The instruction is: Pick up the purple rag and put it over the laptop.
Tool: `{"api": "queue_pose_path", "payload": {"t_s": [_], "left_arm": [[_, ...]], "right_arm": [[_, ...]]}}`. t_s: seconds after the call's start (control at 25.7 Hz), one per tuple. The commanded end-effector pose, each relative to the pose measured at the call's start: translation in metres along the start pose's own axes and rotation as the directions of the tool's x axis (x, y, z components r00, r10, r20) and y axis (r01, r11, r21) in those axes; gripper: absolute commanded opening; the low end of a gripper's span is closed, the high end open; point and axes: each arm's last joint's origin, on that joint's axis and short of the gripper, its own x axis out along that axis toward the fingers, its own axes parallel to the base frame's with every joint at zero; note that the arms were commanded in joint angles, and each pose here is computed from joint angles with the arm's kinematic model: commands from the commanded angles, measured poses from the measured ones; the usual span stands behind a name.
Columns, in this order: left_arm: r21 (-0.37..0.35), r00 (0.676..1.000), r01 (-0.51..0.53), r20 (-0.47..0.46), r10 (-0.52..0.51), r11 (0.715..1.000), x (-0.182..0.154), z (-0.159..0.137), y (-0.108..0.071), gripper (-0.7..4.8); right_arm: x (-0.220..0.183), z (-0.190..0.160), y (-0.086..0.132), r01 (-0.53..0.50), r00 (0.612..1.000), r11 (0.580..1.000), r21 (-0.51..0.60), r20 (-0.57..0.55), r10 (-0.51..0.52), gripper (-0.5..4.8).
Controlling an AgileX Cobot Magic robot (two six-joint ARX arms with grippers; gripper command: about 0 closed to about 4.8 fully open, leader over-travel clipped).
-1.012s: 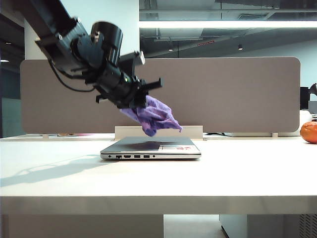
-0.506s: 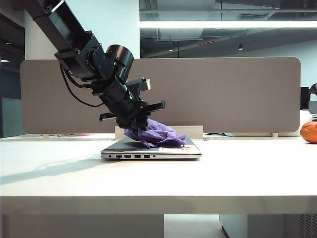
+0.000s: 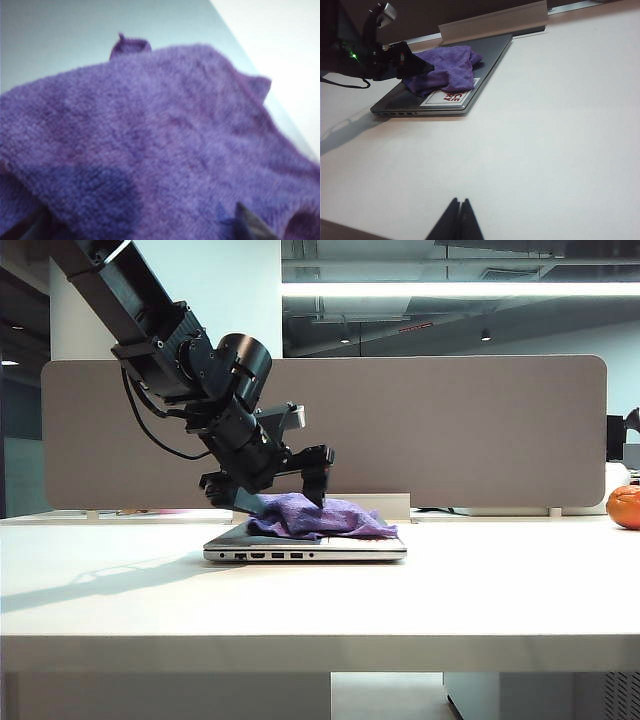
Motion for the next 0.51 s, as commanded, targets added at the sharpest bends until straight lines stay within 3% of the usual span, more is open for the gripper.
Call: {"api": "queue_pose_path", "payload": {"t_s": [0.04,0.19,0.51], "left_arm": [[0.006,1.000,0.000,-0.020,0.000,1.000,-0.003,0.003,0.000,4.79],[0.018,0.999,-0.005,-0.032,0.005,1.000,-0.009,0.007,-0.001,4.79],[0.053,1.000,0.000,0.029,-0.002,0.999,-0.034,0.031,-0.004,4.79]], "right_arm": [[0.000,0.000,0.000,-0.006,1.000,1.000,-0.002,0.004,0.006,0.22],[0.000,0.000,0.000,-0.006,1.000,1.000,-0.002,0.004,0.006,0.22],[0.000,0.000,0.000,-0.006,1.000,1.000,-0.002,0.004,0.006,0.22]]}}
